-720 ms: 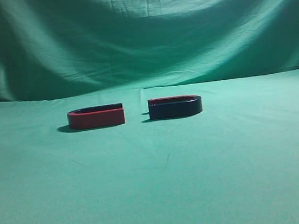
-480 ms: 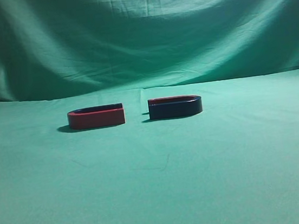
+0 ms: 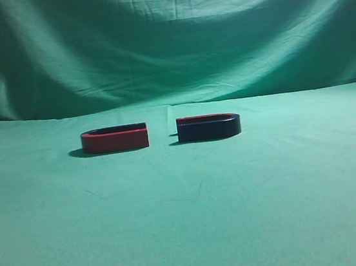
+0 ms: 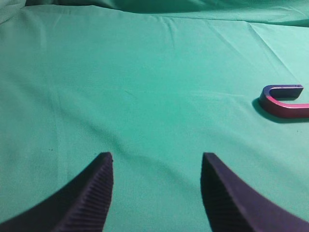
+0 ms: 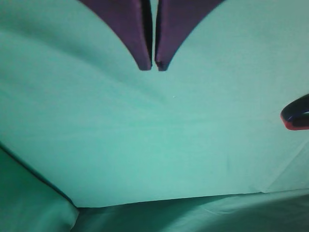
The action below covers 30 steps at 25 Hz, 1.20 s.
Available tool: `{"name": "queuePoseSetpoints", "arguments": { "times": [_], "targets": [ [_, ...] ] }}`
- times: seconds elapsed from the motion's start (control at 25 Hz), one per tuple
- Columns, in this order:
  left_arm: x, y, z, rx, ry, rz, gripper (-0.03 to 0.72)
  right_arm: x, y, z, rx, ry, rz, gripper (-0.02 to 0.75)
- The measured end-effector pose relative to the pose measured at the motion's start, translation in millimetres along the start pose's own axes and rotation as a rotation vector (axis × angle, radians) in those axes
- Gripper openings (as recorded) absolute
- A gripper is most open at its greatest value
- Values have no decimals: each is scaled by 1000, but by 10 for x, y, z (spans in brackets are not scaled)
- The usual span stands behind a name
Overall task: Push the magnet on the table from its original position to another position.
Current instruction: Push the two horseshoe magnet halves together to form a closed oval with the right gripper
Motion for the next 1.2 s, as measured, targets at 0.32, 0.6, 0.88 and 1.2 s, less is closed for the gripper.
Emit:
{"name": "queuePoseSetpoints", "arguments": {
  "times": [0.32,0.6,0.88,1.2],
  "targets": [
    [0,0,0,0,0,0,372,0,-13,-19,33,-10,7,0],
    [0,0,0,0,0,0,372,171,215,-738,9,-425,-121,0],
    [0,0,0,0,0,0,372,265,252,-1046,-148,-460,-167,0],
    [0,0,0,0,0,0,372,-58,153,-1001,-199,76,-2,0]
  ]
}}
Point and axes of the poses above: a point on each arm's last joint axis where the gripper is mounted, x pointing back along that axis away from the gripper, y along the wrist's bending axis when the last joint is at zero, z = x × y, the point moved 9 cm from there along -x, pointing out along that axis toward the gripper, and after that the axes turned 3 degrees about -x, right-handed, at the moved point
